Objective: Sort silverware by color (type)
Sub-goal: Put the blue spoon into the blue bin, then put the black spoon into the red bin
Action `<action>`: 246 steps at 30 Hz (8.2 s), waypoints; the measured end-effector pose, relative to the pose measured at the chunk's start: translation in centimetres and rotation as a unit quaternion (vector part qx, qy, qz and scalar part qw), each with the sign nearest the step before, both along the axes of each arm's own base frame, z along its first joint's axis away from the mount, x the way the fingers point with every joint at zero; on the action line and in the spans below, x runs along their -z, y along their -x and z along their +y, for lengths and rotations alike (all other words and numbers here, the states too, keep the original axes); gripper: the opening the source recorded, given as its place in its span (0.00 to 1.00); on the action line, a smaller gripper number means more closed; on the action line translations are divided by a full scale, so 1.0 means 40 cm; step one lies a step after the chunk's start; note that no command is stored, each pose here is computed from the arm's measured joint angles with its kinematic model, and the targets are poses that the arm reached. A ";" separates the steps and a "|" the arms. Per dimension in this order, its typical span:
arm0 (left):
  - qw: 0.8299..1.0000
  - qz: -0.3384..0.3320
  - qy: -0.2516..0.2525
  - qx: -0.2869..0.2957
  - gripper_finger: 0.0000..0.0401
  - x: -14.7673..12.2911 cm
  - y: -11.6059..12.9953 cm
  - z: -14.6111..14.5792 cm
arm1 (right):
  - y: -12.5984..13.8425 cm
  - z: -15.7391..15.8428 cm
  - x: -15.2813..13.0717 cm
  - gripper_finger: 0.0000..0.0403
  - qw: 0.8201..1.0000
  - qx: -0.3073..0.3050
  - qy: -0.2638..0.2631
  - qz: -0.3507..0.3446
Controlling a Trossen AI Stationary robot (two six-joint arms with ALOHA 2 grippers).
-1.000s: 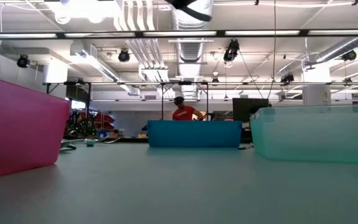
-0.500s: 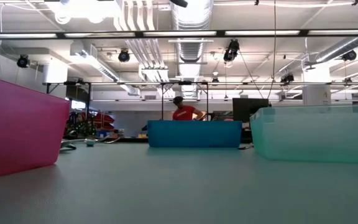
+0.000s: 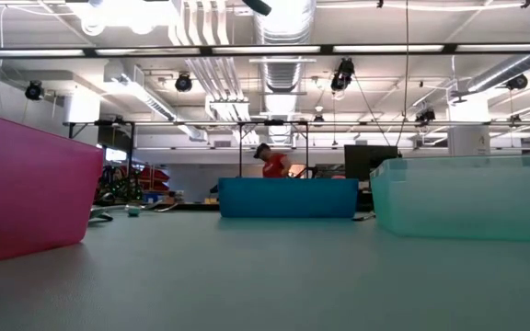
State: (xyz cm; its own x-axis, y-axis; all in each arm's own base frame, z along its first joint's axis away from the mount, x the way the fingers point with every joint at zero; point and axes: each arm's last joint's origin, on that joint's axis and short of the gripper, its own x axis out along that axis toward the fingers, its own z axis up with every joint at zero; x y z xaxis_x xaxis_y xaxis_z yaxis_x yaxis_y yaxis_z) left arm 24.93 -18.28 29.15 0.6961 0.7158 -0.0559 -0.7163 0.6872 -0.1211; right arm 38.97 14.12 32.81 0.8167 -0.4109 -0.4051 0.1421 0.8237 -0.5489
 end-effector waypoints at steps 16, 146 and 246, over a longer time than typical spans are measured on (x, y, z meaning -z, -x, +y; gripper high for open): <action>1.000 0.017 -0.017 0.003 0.00 -0.014 0.010 0.007 | 0.003 -0.003 0.008 0.02 1.000 -0.003 -0.012 0.016; 0.975 0.143 0.045 0.164 0.31 -0.017 0.239 0.397 | 0.291 -0.661 0.439 0.20 0.885 -0.215 -0.069 0.407; 0.977 0.134 0.051 0.155 0.31 -0.018 0.241 0.398 | 0.536 -0.899 0.446 0.15 0.698 0.513 -0.377 0.330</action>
State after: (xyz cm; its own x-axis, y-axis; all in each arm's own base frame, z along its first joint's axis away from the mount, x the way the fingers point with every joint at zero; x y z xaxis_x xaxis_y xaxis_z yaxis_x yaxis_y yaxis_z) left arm 15.31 -2.34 29.85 0.8290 0.4538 -0.3268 -0.4908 0.8705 -0.0363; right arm 17.55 -21.84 14.98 -0.2157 -0.1098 -0.9703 0.7899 0.5646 -0.2394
